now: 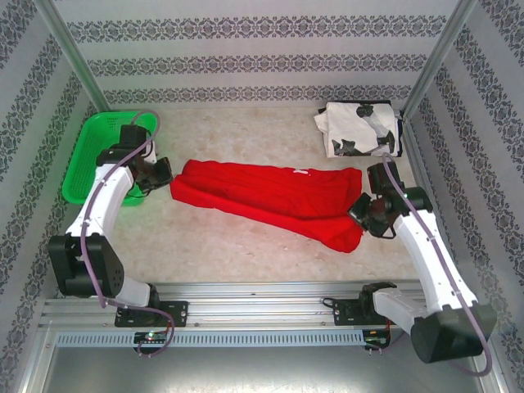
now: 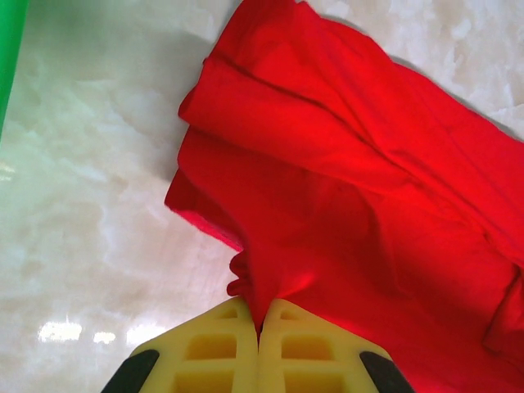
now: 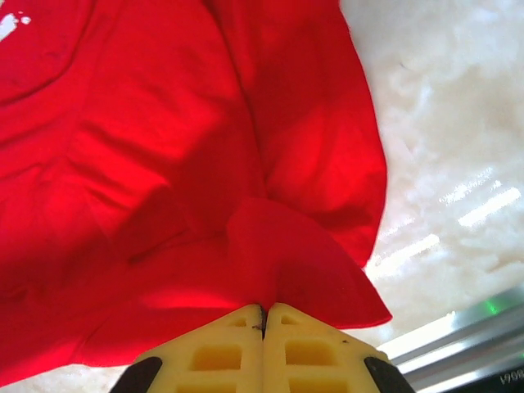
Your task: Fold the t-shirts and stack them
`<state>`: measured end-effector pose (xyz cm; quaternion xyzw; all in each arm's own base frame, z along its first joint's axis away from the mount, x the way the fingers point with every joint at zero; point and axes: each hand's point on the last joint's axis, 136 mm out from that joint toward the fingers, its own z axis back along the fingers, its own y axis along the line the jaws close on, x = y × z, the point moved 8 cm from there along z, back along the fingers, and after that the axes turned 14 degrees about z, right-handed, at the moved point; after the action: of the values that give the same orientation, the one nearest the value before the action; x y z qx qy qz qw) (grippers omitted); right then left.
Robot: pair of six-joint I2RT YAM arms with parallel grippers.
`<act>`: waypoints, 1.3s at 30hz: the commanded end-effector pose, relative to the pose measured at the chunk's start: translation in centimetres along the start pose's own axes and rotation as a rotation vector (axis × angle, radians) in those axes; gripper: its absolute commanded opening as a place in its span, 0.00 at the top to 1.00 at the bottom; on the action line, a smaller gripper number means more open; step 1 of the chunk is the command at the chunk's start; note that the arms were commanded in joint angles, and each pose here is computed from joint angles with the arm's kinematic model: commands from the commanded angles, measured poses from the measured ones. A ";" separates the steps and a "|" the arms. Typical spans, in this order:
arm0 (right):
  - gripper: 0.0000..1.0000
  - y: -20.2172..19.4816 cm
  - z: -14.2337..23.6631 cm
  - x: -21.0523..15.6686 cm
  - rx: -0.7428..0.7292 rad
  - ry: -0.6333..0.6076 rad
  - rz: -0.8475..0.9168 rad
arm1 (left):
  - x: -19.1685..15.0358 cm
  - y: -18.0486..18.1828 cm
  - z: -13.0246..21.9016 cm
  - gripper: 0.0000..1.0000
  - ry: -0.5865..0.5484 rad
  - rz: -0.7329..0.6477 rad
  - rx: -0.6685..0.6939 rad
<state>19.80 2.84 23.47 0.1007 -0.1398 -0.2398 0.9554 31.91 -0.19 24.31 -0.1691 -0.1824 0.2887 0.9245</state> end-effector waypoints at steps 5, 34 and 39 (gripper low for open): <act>1.00 2.1 -1.3 4.0 -0.002 -0.006 0.158 | 2.7 -0.5 -1.9 1.00 -0.043 -0.047 0.002; 1.00 9.4 -6.8 12.0 -0.089 0.064 0.516 | 5.8 -0.8 -7.4 1.00 0.000 -0.073 0.033; 1.00 10.4 -7.6 12.8 -0.113 0.062 0.557 | 6.1 -0.8 -7.9 1.00 0.001 -0.074 0.038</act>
<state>36.88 6.56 21.35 0.0386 -0.1165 0.0059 0.9924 39.14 0.29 18.50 -0.1535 -0.1523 0.2662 0.9394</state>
